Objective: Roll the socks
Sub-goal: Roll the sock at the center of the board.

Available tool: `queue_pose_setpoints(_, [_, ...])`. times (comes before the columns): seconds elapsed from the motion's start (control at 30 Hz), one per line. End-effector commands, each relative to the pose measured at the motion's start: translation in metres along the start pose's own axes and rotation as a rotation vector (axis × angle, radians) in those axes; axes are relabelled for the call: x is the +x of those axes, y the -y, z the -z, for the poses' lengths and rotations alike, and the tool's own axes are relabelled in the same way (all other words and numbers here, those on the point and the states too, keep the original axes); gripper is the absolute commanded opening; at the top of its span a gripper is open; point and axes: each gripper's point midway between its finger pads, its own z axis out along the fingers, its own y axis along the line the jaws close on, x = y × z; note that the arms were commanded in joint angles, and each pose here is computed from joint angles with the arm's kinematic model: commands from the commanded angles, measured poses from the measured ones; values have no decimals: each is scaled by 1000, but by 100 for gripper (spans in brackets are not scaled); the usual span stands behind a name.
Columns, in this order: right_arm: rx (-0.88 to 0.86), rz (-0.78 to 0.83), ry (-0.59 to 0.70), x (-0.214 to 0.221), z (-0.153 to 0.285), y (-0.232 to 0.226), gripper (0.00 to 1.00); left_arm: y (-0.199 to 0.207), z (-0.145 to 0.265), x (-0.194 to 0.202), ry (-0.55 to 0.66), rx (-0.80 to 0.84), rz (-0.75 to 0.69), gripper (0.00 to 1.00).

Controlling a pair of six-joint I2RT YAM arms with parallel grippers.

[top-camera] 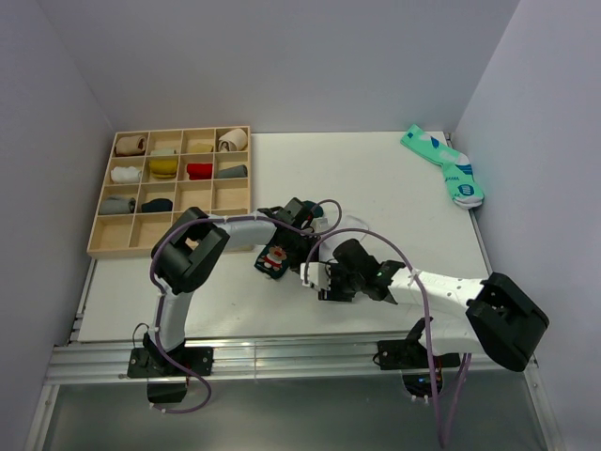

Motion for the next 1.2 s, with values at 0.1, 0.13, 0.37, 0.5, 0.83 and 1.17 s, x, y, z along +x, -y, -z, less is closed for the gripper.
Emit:
queue_pose_setpoints(0.1, [29,28,2,-8,-1,12,57,-31,-12,11,-43,-105,2,0])
queue_pose_setpoints(0.13, [30,29,1,-8,-1,12,57,-30,-12,11,-42,-103,0,1])
queue_pose_setpoints(0.37, [4,-5,-18,-4,-3,6,36,-25,-13,7,-32,-87,-1,2])
queue_pose_setpoints(0.5, [-6,-37,2,-2,1,-2,26,-24,-16,6,-14,-64,26,8])
queue_pose_setpoints(0.83, [-17,-121,74,7,14,-8,20,-9,-9,-18,194,4,148,23])
queue_pose_setpoints(1.17, [-133,-251,104,18,23,-8,19,-6,4,-36,385,35,180,31])
